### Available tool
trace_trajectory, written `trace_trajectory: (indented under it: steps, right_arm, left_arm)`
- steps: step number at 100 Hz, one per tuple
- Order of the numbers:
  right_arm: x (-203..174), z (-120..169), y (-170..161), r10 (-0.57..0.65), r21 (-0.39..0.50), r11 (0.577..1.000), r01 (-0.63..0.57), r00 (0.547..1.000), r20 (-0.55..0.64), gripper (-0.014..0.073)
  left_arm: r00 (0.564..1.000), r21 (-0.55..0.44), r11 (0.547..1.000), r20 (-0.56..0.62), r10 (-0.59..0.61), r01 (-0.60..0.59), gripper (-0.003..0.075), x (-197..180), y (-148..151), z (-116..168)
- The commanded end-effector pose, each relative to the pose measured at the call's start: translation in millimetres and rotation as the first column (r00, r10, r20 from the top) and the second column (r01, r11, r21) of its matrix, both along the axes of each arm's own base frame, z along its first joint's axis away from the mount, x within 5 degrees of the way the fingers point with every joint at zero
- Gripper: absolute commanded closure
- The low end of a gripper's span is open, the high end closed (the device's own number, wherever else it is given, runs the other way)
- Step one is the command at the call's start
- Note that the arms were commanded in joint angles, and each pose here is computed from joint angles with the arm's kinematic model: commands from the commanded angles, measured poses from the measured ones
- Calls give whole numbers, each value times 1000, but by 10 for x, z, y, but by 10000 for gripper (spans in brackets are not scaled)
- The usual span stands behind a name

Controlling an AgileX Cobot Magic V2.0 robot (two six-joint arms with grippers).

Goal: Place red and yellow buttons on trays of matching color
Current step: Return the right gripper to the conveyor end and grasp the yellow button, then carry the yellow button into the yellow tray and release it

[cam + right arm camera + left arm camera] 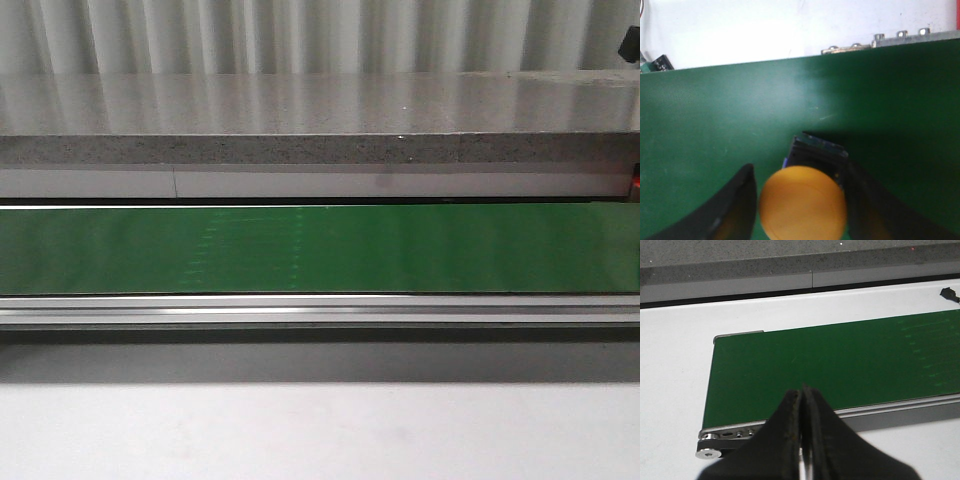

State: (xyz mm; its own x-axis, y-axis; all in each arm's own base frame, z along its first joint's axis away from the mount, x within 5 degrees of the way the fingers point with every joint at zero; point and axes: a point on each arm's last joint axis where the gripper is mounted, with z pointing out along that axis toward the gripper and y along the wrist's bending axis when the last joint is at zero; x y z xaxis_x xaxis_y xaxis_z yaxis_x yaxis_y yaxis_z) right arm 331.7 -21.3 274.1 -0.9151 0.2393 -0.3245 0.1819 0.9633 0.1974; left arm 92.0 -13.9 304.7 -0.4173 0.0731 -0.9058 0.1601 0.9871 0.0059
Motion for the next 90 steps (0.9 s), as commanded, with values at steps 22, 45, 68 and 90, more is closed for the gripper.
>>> trace_trajectory:
  steps: [22,45,68,90]
  right_arm:
    - [-29,263,-8,-17,-2,1000,17,995,100,477]
    - [-250,509,-236,-208,57,978,202,971,120,477]
    - [-671,694,-735,-436,83,900,428,889,139,477]
    - [-1182,802,-1262,-648,80,759,646,739,181,477]
  left_arm:
    - [996,-30,1000,87,2,1,740,24,-11,137]
    - [996,-30,1000,87,2,1,740,24,-11,137]
    - [996,-30,1000,87,2,1,740,24,-11,137]
    - [996,-30,1000,87,2,1,740,24,-11,137]
